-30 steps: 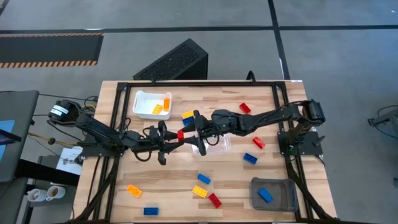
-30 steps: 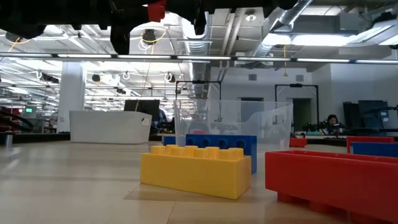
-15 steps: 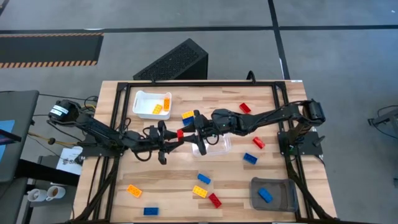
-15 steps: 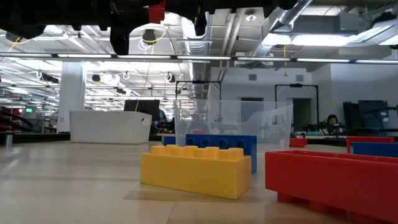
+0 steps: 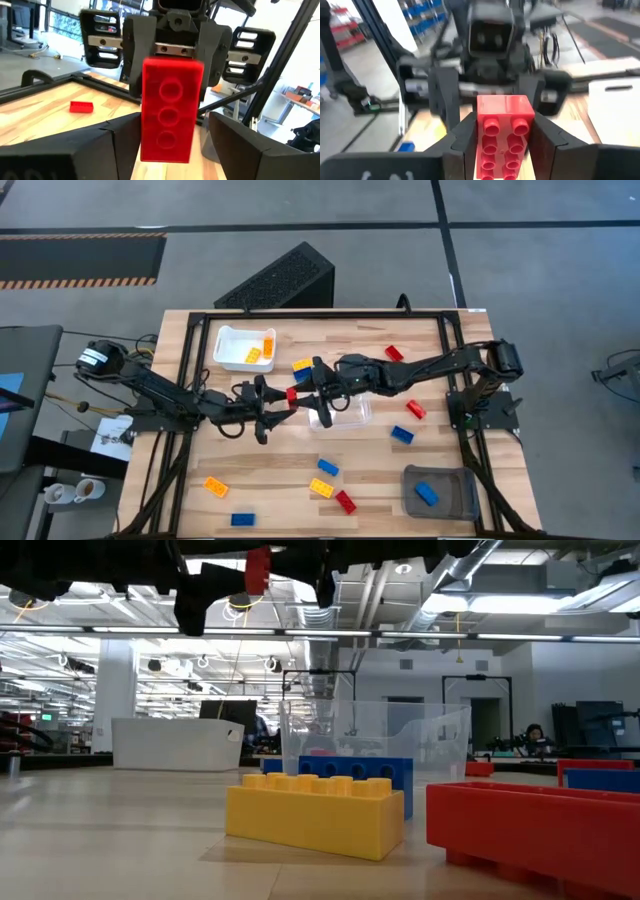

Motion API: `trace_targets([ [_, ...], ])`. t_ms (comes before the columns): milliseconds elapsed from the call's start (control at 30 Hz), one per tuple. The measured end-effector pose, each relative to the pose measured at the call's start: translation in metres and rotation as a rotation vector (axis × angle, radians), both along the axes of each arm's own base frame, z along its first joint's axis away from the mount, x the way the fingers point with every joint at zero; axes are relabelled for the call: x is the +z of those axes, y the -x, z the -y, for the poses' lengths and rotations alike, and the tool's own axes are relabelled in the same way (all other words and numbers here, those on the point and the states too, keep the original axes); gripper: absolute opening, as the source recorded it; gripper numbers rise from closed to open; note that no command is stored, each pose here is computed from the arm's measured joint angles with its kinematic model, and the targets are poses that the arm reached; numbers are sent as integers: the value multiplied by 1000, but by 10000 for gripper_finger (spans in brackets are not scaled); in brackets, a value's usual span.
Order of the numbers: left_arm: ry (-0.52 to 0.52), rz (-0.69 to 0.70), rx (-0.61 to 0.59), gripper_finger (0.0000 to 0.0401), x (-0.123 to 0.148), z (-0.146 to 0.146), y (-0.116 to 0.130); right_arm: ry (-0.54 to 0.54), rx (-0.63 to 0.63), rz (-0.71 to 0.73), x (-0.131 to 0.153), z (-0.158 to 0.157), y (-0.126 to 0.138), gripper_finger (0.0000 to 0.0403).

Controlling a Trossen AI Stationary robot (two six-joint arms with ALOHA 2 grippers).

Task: Sort & place blocks by color
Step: Put the red game piece into the transparent bin

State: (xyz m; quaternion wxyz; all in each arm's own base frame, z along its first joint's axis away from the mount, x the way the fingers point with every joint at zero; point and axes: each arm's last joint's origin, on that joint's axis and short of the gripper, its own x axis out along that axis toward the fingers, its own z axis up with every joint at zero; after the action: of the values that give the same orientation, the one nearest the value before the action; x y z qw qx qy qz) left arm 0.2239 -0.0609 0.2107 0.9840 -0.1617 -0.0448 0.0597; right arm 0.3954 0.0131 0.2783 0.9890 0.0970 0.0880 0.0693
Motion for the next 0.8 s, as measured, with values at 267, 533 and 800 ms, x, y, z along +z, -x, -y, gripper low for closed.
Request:
trace_targets([
  [267, -4, -60, 26, 213, 14, -4, 20, 15, -6, -162, -6, 3, 10, 137],
  [533, -20, -109, 62, 213, 21, -1, 39, 35, -68, -523, -28, 5, 33, 137],
  [800, -37, -153, 83, 213, 15, 6, 42, 52, -168, -743, -54, 19, 44, 148],
])
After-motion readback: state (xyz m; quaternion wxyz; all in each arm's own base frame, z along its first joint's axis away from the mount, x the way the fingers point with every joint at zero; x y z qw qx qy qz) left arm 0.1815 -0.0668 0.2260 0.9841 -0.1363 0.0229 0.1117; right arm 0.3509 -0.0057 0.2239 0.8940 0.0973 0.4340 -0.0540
